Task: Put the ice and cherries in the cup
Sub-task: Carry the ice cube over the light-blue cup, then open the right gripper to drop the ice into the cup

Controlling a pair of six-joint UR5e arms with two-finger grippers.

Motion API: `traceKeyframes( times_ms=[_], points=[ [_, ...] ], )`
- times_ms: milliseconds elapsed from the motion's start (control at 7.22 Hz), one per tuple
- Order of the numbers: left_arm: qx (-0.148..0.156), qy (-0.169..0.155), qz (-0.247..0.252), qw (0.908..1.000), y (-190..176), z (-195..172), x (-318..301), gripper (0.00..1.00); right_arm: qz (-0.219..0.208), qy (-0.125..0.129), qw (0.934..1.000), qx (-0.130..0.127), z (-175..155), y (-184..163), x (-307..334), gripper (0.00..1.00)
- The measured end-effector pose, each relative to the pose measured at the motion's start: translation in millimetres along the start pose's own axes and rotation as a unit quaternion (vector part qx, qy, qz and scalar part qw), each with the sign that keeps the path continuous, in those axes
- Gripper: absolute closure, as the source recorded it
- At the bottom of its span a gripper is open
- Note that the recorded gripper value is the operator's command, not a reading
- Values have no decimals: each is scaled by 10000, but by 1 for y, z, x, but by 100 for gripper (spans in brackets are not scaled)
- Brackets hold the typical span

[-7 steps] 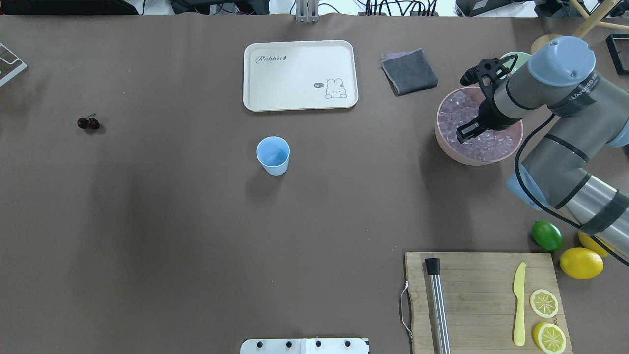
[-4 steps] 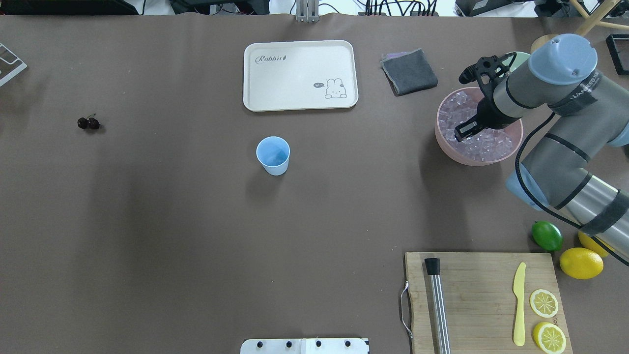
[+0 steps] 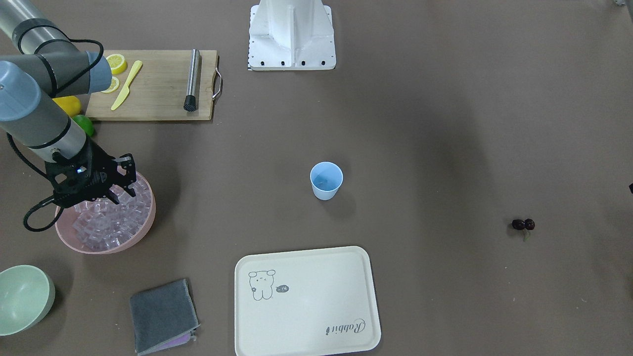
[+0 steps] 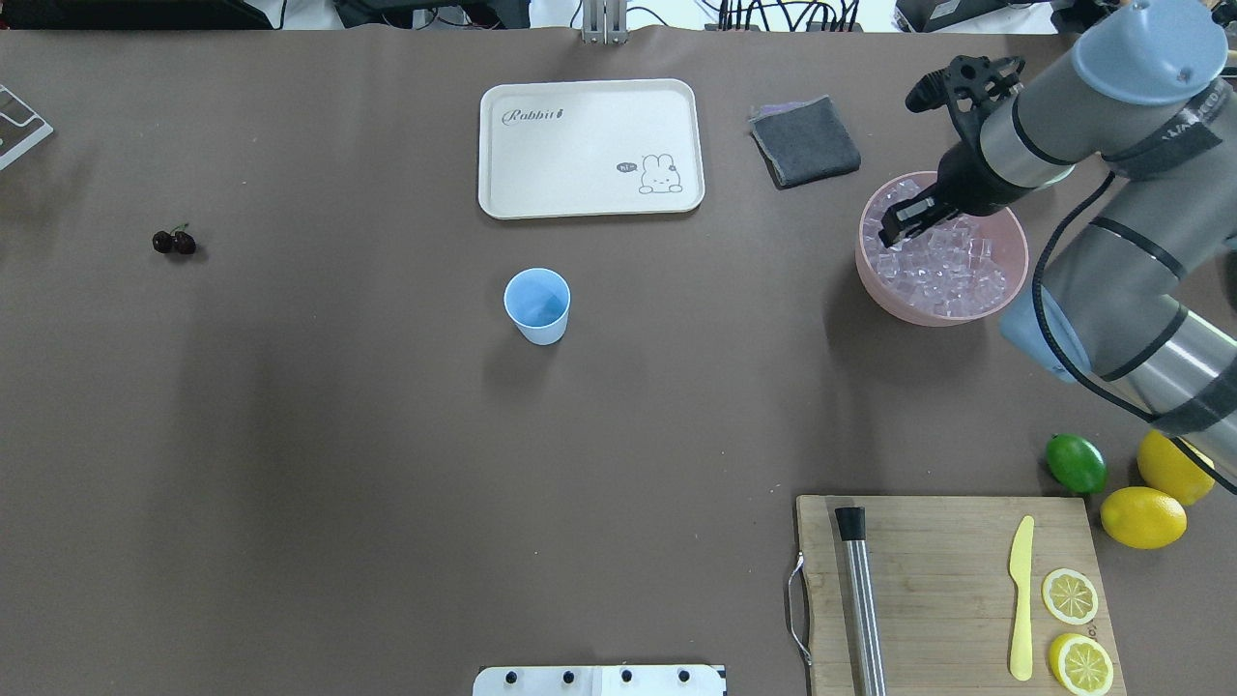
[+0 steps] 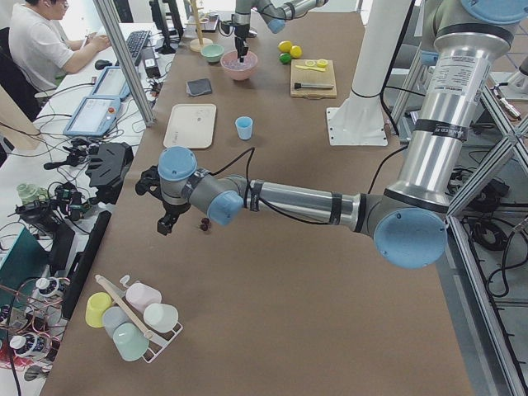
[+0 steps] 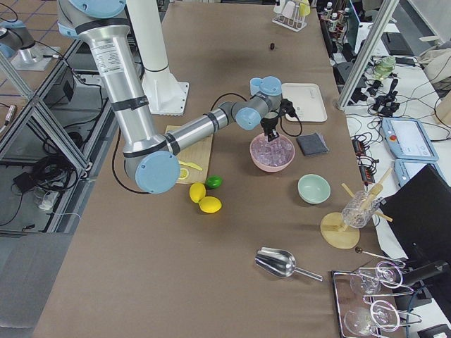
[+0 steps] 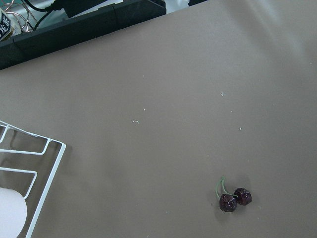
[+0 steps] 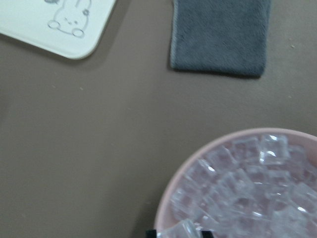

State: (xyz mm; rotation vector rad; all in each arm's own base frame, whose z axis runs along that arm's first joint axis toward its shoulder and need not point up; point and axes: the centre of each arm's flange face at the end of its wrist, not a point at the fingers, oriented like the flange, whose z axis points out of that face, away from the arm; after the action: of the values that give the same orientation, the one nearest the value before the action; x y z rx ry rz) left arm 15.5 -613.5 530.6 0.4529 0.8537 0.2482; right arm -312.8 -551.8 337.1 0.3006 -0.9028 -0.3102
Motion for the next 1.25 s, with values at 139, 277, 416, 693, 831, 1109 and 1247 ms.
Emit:
traceKeyframes(
  times_ms=[139, 277, 416, 693, 831, 1109, 1247],
  points=[
    [1, 0, 2, 10000, 0, 0, 0, 3, 305, -55, 9995, 51, -3, -22, -50, 100],
    [-15, 6, 9, 10000, 0, 2, 0, 3, 619, -54, 9979, 165, 2, -39, -107, 100],
    [-37, 17, 20, 10000, -1, 5, 1, 3, 965, -83, 9948, 302, 10, -59, -172, 100],
    [-56, 31, 40, 10000, -2, 8, 4, 3, 1482, -35, 9874, 549, 30, -95, -282, 100],
    [-61, 37, 55, 10000, -2, 9, 6, 3, 1596, 0, 9849, 666, 38, -97, -318, 100],
    [-56, 44, 71, 9999, -2, 10, 8, 3, 1615, 117, 9826, 906, 54, -85, -358, 100],
    [-59, 43, 71, 9999, -2, 10, 7, 3, 1605, 185, 9825, 925, 63, -80, -363, 100]
  ],
)
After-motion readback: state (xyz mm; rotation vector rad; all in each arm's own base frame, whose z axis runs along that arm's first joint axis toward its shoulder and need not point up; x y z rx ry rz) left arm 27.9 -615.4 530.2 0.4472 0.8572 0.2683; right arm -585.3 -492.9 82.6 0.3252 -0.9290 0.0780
